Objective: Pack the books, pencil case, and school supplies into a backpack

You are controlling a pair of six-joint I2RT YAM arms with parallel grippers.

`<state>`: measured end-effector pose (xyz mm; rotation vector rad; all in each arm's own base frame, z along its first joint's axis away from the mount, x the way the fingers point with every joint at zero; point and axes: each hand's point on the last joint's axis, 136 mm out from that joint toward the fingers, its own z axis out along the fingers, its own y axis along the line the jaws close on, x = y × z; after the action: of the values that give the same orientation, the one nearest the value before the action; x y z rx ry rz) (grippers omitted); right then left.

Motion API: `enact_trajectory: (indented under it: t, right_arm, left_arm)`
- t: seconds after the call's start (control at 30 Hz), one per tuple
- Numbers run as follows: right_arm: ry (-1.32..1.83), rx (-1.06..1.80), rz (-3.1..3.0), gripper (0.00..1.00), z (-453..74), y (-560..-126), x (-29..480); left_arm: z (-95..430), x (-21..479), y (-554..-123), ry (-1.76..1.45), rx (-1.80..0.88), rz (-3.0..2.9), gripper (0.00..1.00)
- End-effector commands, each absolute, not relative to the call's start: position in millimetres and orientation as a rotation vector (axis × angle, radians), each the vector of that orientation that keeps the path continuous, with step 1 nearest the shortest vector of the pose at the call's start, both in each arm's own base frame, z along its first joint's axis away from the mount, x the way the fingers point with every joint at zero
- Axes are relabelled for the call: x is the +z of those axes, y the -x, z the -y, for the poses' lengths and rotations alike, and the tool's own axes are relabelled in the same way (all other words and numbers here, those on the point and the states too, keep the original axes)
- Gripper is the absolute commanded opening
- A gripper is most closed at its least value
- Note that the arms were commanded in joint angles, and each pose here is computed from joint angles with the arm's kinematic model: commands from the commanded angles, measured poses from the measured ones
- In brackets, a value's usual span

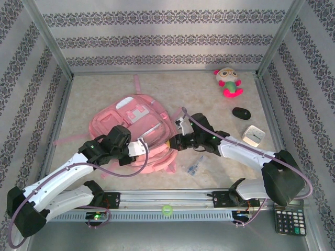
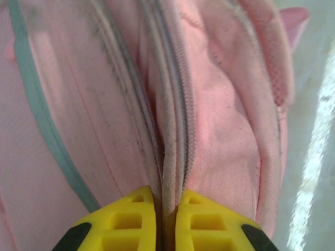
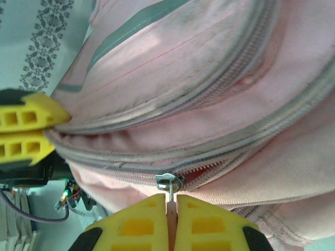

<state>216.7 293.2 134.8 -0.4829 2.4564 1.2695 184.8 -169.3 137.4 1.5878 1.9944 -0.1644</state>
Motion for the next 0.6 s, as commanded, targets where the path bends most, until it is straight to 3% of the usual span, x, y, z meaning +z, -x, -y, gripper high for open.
enact_trajectory:
  t: [0.0,0.17,0.3,0.5,0.53,0.57]
  right_arm:
    - [0.428,1.207,-2.442,0.0,-293,-216,138]
    - [0.415,1.235,-2.421,0.0,-301,-208,140]
    - [0.426,1.257,-2.393,0.0,-304,-205,149]
    - [0.443,1.289,-2.365,0.0,-307,-203,159]
    - [0.443,1.295,-2.36,0.0,-307,-203,161]
    - [0.446,1.302,-2.354,0.0,-307,-203,163]
  left_arm:
    - [85,108,-168,-1.599,0.19,-2.336,0.13]
    - [156,156,-165,-1.409,-0.33,-2.25,0.55]
    - [211,184,-184,-1.262,-0.532,-2.093,0.74]
    - [261,157,-209,-1.299,-0.512,-2.06,0.78]
    - [264,149,-214,-1.305,-0.486,-2.073,0.77]
    - [265,143,-219,-1.303,-0.461,-2.082,0.69]
